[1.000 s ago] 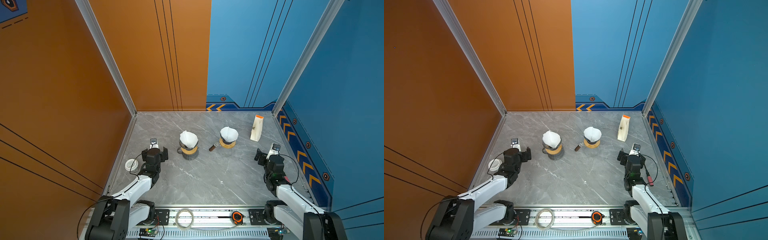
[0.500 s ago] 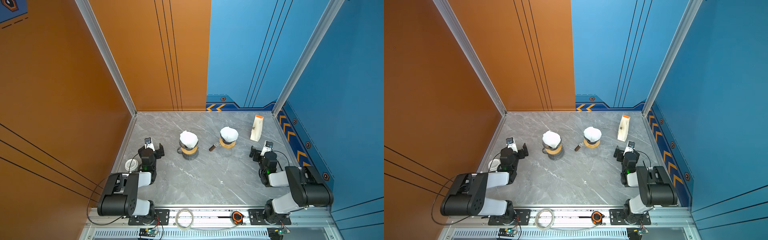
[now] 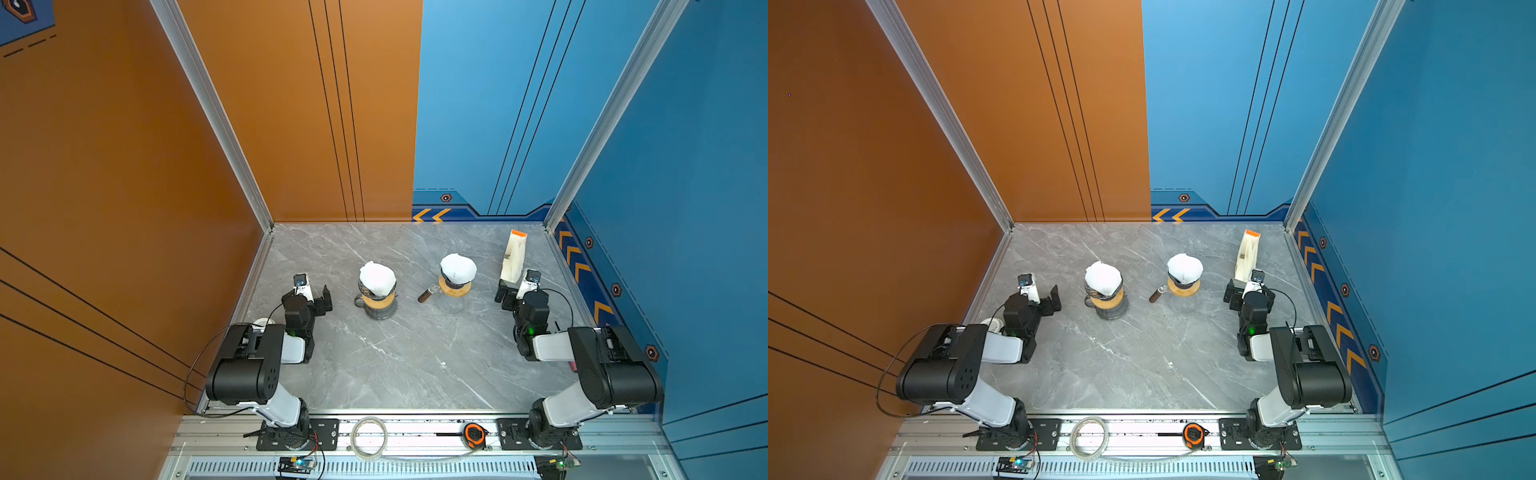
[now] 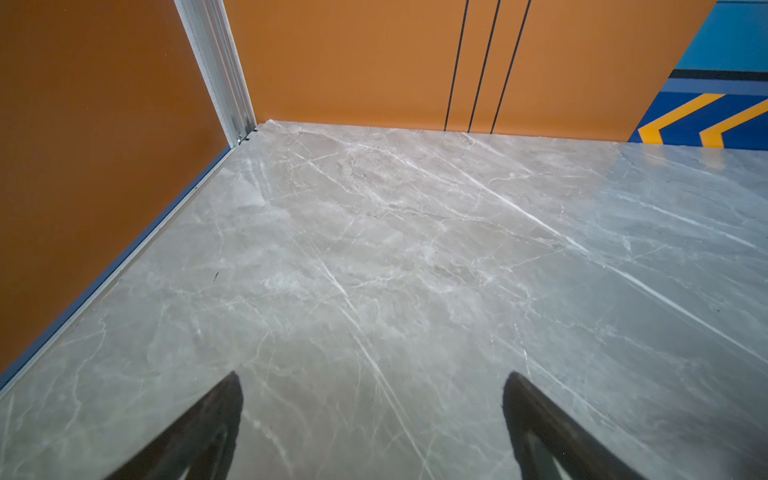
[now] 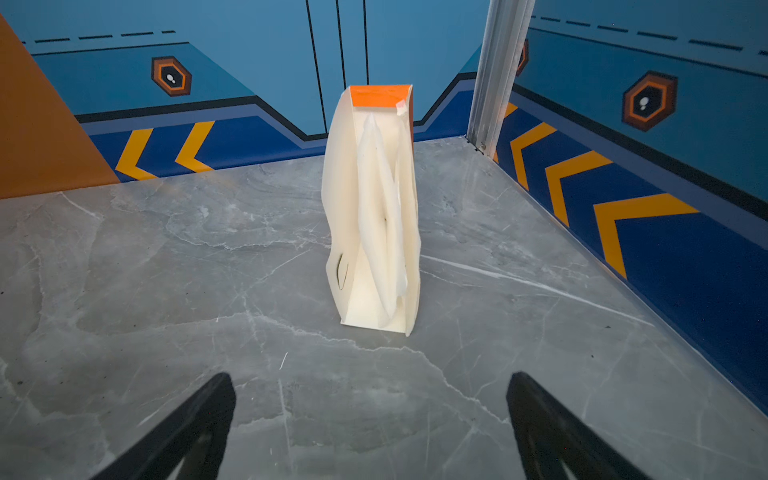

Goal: Place the coffee filter in the dripper

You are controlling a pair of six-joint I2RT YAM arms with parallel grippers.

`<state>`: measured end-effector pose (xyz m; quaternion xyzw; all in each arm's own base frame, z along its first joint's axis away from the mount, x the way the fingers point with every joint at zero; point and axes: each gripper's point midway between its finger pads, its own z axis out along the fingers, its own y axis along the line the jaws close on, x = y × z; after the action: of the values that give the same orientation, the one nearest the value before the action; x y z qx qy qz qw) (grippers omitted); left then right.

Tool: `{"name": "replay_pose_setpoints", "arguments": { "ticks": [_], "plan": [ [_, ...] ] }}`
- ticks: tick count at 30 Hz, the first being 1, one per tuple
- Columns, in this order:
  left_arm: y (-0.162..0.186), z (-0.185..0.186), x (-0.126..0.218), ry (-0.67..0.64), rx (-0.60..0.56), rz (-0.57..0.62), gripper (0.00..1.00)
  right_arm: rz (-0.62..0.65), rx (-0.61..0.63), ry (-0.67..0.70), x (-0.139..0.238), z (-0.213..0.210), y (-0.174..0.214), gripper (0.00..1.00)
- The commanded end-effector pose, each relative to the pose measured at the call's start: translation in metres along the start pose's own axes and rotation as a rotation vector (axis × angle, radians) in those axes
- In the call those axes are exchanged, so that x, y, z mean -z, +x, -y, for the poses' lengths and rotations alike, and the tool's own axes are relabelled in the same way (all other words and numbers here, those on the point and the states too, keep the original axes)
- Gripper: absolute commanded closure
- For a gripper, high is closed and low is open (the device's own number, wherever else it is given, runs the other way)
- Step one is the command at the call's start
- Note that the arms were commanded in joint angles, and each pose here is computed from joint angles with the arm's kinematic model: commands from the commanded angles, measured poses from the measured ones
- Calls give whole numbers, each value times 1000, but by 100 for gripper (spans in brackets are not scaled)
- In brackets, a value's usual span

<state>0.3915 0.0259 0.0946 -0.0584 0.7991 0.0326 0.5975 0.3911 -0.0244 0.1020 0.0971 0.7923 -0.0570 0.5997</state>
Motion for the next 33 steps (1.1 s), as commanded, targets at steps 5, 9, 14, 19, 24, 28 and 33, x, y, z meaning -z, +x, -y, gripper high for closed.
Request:
{"name": "replay_pose_setpoints", "arguments": {
  "ticks": [5,9,14,19,24,28,33],
  "plan": [
    [3,4,-1,29,-9,-32,2,-31,35,51,0,7,6,0],
    [4,4,0,28,-10,-32,2,-33,36,53,0,7,6,0],
    [2,6,-1,30,-19,-29,2,-32,42,53,0,6,6,0],
    [3,7,-1,36,-25,-35,2,-32,42,54,0,6,6,0],
    [4,16,-3,79,-46,-49,2,-33,42,54,0,6,6,0],
    [5,22,-5,101,-72,-62,2,-33,42,54,0,6,6,0],
    [5,23,-5,103,-69,-62,2,-32,43,54,0,6,6,0]
  ]
}}
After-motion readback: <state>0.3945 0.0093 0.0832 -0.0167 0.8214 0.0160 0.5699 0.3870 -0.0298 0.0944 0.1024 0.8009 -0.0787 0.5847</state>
